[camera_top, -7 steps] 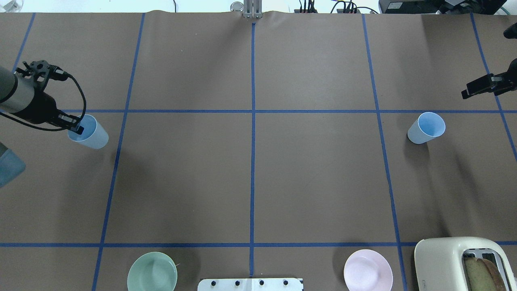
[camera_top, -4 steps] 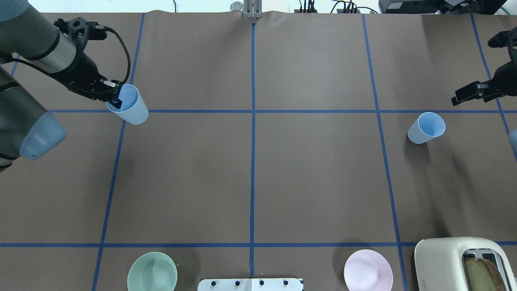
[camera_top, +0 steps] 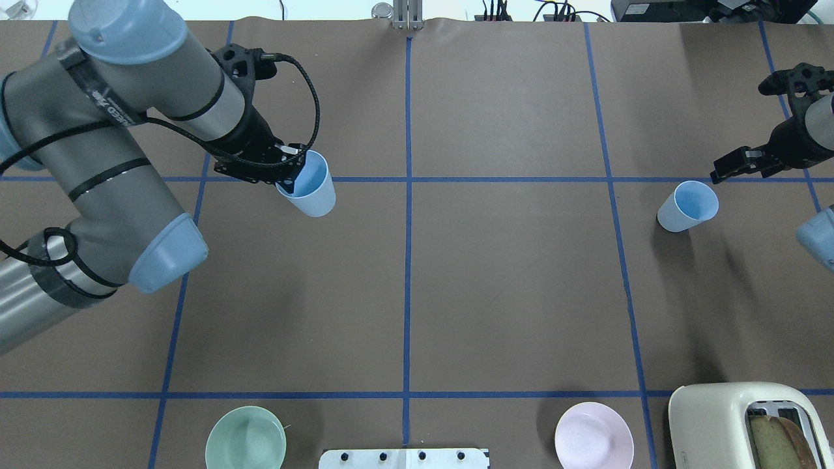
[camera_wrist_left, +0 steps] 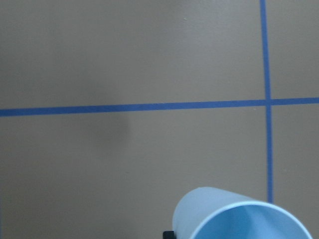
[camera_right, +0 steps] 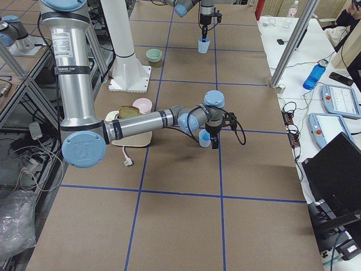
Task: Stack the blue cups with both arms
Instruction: 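Grasp the cup rim with the left gripper while the right gripper reaches its cup, then carry the cup to table center with left gripper while right grasps other cup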
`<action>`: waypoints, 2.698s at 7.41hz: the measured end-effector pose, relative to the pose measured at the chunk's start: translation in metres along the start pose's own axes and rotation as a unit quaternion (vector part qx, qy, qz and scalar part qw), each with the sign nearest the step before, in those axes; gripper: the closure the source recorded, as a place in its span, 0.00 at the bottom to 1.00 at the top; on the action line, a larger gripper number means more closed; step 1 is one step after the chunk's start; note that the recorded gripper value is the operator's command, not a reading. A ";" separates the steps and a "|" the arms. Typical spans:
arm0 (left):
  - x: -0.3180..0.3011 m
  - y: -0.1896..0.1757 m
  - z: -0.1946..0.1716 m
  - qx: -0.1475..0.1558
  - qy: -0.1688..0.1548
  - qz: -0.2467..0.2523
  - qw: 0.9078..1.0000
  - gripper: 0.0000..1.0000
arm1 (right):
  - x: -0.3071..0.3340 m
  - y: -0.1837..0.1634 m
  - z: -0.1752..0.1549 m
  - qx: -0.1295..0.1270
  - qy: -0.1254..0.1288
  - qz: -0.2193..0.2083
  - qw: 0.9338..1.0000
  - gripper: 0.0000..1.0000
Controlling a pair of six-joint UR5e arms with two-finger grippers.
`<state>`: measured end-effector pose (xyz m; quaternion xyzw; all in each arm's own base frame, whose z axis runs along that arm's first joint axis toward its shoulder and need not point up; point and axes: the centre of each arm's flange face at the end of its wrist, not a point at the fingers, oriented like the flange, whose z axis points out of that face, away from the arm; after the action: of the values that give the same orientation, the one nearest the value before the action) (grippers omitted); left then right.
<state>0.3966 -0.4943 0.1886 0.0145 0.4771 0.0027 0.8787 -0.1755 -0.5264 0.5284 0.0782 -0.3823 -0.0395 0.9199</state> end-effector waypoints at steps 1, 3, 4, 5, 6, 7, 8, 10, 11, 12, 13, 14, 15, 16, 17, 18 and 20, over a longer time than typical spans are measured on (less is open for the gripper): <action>0.020 0.005 0.006 0.004 0.001 -0.006 1.000 1.00 | -0.001 0.003 0.007 0.000 0.000 -0.002 1.000 0.01; 0.041 0.010 0.014 0.008 -0.001 -0.013 1.000 1.00 | -0.009 0.008 0.018 0.000 0.001 -0.001 1.000 0.01; 0.044 0.011 0.017 0.009 -0.002 -0.014 1.000 1.00 | -0.012 0.010 0.021 -0.002 0.003 -0.001 1.000 0.01; 0.046 0.012 0.018 0.009 -0.002 -0.014 1.000 1.00 | -0.014 0.011 0.024 -0.003 0.005 -0.003 1.000 0.01; 0.048 0.012 0.019 0.009 -0.002 -0.014 1.000 1.00 | -0.016 0.012 0.028 -0.004 0.008 -0.004 1.000 0.04; 0.049 0.012 0.019 0.009 -0.002 -0.014 1.000 1.00 | -0.018 0.014 0.031 -0.005 0.010 -0.005 1.000 0.15; 0.051 0.012 0.019 0.009 -0.002 -0.014 1.000 1.00 | -0.020 0.015 0.034 -0.007 0.011 -0.006 1.000 0.54; 0.056 0.009 0.019 0.009 -0.001 -0.014 1.000 1.00 | -0.022 0.017 0.038 -0.011 0.011 0.002 1.000 1.00; 0.057 0.008 0.020 0.009 -0.002 -0.015 1.000 1.00 | -0.025 0.017 0.039 -0.012 0.010 0.010 1.000 1.00; 0.057 0.008 0.020 0.009 -0.002 -0.015 1.000 1.00 | -0.028 0.016 0.040 -0.012 0.009 0.014 1.000 1.00; 0.057 0.007 0.021 0.009 -0.002 -0.015 1.000 1.00 | -0.030 0.016 0.040 -0.011 0.008 0.015 1.000 1.00; 0.060 0.006 0.023 0.009 -0.004 -0.016 1.000 1.00 | -0.034 0.013 0.038 -0.010 0.005 0.014 1.000 1.00; 0.068 0.005 0.032 0.010 -0.008 -0.020 1.000 1.00 | -0.041 0.008 0.035 -0.007 0.000 0.010 1.000 1.00; 0.080 0.010 0.045 0.011 -0.014 -0.021 1.000 1.00 | -0.048 0.000 0.030 -0.005 -0.006 0.009 1.000 1.00; 0.087 0.016 0.058 0.012 -0.021 -0.022 0.999 1.00 | -0.052 -0.013 0.018 -0.003 -0.013 0.014 1.000 1.00; 0.093 0.023 0.072 0.013 -0.027 -0.023 0.999 1.00 | -0.053 -0.030 0.000 -0.005 -0.021 0.026 0.999 1.00; 0.101 0.032 0.109 0.022 -0.033 -0.025 0.999 1.00 | -0.068 -0.064 -0.033 -0.007 -0.029 0.046 0.998 1.00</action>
<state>0.5430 -0.4628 0.1638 0.0221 0.4484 -0.0308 0.8930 -0.2004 -0.5771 0.4471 0.0528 -0.4121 -0.0017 0.9096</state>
